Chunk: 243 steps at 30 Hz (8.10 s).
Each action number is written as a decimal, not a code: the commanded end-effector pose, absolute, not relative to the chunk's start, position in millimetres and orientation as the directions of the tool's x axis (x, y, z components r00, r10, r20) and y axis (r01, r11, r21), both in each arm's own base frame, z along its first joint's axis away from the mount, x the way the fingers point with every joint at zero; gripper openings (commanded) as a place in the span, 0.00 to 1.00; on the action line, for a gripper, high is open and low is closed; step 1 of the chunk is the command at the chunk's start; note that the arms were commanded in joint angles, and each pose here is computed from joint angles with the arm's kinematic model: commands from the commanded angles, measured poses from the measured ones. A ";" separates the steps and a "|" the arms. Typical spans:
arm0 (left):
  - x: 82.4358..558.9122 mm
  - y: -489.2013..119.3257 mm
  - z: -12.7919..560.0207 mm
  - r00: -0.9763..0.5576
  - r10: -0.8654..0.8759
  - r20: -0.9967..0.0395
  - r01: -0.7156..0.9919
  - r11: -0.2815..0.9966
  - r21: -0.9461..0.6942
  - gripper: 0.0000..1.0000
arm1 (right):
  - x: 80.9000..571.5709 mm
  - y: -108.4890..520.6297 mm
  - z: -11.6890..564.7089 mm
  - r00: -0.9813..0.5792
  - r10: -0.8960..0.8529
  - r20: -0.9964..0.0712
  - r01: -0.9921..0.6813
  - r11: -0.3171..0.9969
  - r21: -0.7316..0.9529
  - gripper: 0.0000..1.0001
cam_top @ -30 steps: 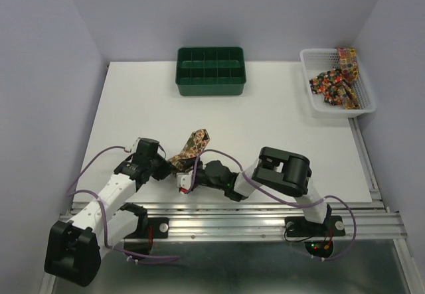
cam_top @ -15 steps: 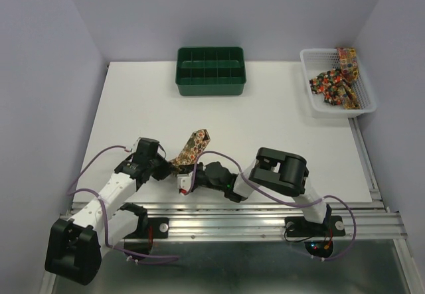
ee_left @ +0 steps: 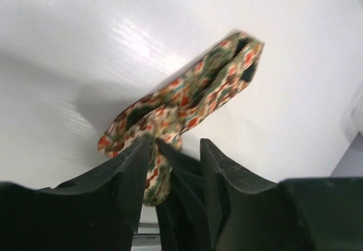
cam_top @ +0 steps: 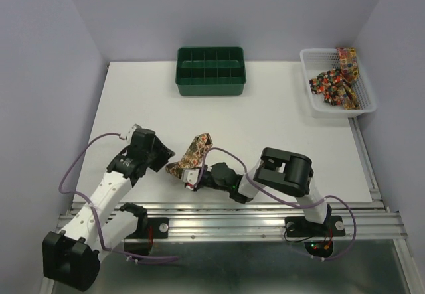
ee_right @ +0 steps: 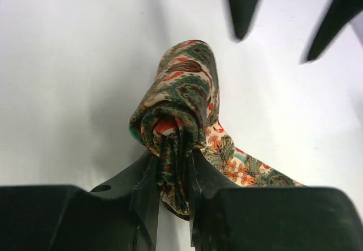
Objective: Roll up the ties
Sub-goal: Roll the tie
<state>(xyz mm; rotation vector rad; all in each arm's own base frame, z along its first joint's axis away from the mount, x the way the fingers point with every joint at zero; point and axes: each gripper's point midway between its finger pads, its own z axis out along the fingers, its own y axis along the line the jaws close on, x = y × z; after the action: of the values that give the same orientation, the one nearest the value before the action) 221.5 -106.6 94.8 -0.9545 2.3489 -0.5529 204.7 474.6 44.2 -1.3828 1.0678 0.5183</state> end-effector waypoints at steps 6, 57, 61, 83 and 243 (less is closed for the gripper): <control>276.9 -111.8 142.7 -0.560 -0.673 -0.483 -0.369 0.725 -0.581 0.49 | 154.0 469.0 58.5 0.198 -0.100 -0.975 -0.970 0.120 -0.209 0.04; 313.2 -214.3 32.7 -0.883 -0.273 -0.381 -0.108 0.910 -0.401 0.13 | 155.0 415.8 65.4 -0.391 0.186 -0.901 -0.849 0.306 0.431 0.04; 313.9 -213.7 34.1 -0.880 -0.280 -0.384 -0.115 0.909 -0.401 0.12 | 166.7 406.9 65.7 -0.423 0.242 -0.874 -0.805 0.344 0.484 0.04; 330.6 -217.5 49.9 -0.844 -0.339 -0.416 -0.148 0.892 -0.427 0.12 | 209.5 369.9 36.3 -0.601 0.451 -0.659 -0.504 0.426 0.751 0.07; 205.4 -197.4 51.8 -0.870 -0.269 -0.414 0.071 0.762 -0.644 0.40 | 192.2 362.4 49.5 -0.530 -0.094 -0.843 -0.779 0.447 0.440 0.23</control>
<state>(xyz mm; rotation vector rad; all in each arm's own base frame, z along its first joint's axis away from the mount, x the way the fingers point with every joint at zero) 200.9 -193.6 40.5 -0.1890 2.4883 -0.9209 205.5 359.2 56.4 -0.6351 1.9345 1.0805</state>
